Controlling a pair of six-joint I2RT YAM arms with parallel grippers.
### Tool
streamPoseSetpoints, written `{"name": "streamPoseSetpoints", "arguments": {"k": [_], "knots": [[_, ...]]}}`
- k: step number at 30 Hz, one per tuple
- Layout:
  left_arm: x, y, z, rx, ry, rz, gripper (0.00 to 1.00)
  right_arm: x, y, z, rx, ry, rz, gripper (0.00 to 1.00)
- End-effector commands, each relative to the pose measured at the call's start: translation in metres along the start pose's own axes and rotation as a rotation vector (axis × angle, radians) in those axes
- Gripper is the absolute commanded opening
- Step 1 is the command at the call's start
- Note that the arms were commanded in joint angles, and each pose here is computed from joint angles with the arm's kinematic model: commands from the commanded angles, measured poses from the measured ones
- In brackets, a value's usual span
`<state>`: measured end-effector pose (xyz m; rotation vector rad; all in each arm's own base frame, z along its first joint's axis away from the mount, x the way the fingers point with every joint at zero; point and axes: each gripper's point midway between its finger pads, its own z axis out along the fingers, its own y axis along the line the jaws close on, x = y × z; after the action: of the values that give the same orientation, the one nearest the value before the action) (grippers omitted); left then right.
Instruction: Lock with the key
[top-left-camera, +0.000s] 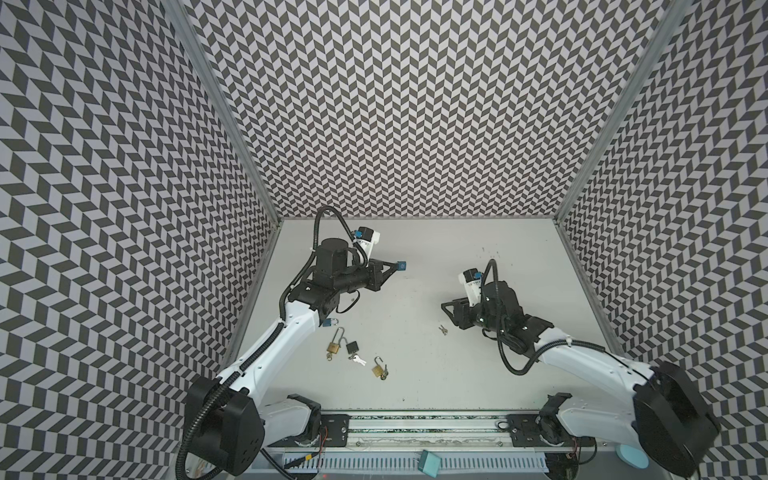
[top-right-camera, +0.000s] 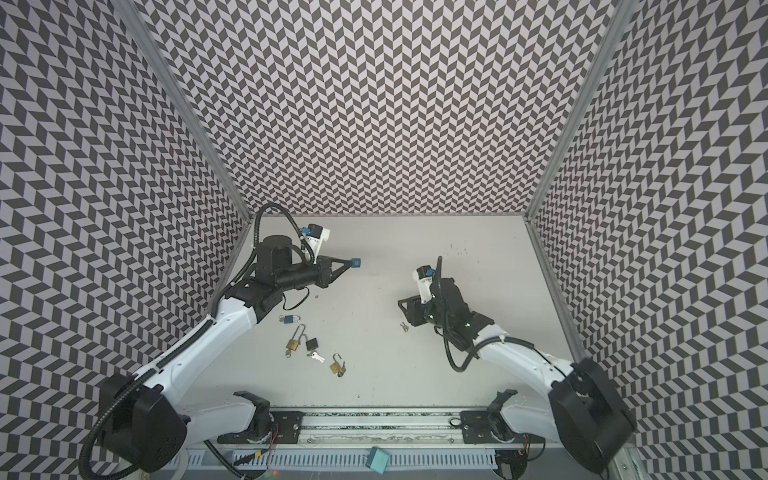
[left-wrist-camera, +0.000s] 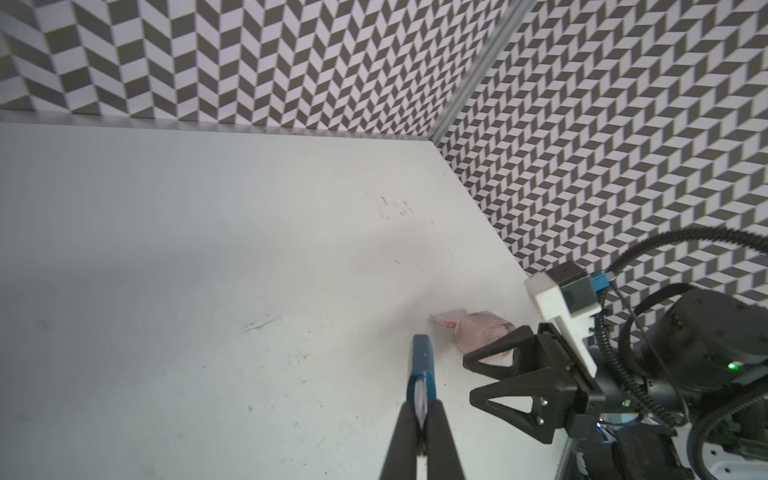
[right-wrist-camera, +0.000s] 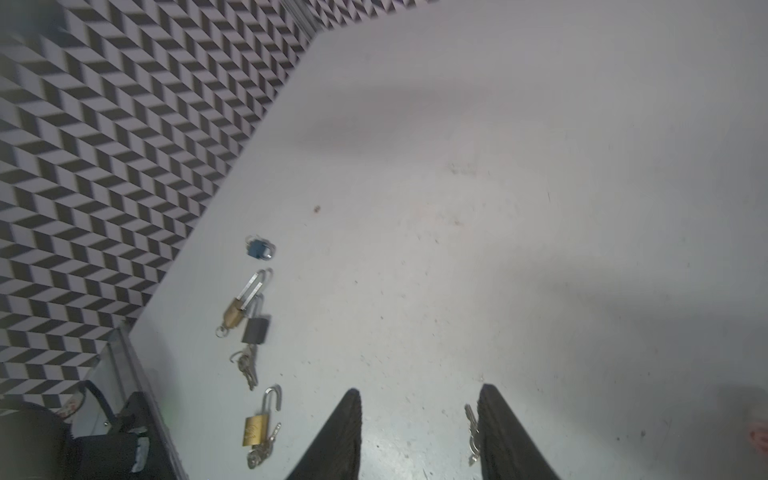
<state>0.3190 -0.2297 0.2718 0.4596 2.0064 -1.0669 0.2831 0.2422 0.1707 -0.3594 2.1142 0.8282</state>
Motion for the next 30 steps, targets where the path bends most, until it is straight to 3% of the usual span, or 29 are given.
{"name": "streamPoseSetpoints", "arguments": {"k": [1, 4, 6, 11, 14, 19, 24, 30], "knots": [[-0.01, -0.036, -0.009, 0.169, -0.023, 0.078, 0.0, -0.052, 0.039, -0.025, -0.122, -0.168, -0.182, 0.6], [-0.009, -0.048, -0.01, 0.222, -0.008, 0.094, 0.0, -0.08, 0.057, -0.044, -0.149, -0.27, -0.317, 0.76], [-0.009, -0.057, -0.012, 0.25, 0.0, 0.109, 0.0, -0.097, 0.062, -0.05, -0.131, -0.316, -0.384, 0.81], [-0.008, -0.077, -0.015, 0.284, 0.01, 0.13, 0.0, -0.135, 0.08, -0.063, -0.114, -0.4, -0.531, 0.83], [-0.008, -0.086, -0.02, 0.297, 0.007, 0.136, 0.0, -0.154, 0.091, -0.069, -0.114, -0.444, -0.621, 0.79], [-0.014, -0.095, -0.028, 0.308, -0.002, 0.12, 0.0, -0.142, 0.123, -0.072, -0.257, -0.419, -0.916, 0.79], [-0.015, -0.1, -0.033, 0.32, -0.003, 0.113, 0.0, -0.118, 0.133, -0.056, -0.27, -0.327, -1.1, 0.8], [-0.013, -0.103, -0.03, 0.331, 0.009, 0.117, 0.0, -0.111, 0.144, -0.045, -0.219, -0.282, -1.169, 0.76]]}}
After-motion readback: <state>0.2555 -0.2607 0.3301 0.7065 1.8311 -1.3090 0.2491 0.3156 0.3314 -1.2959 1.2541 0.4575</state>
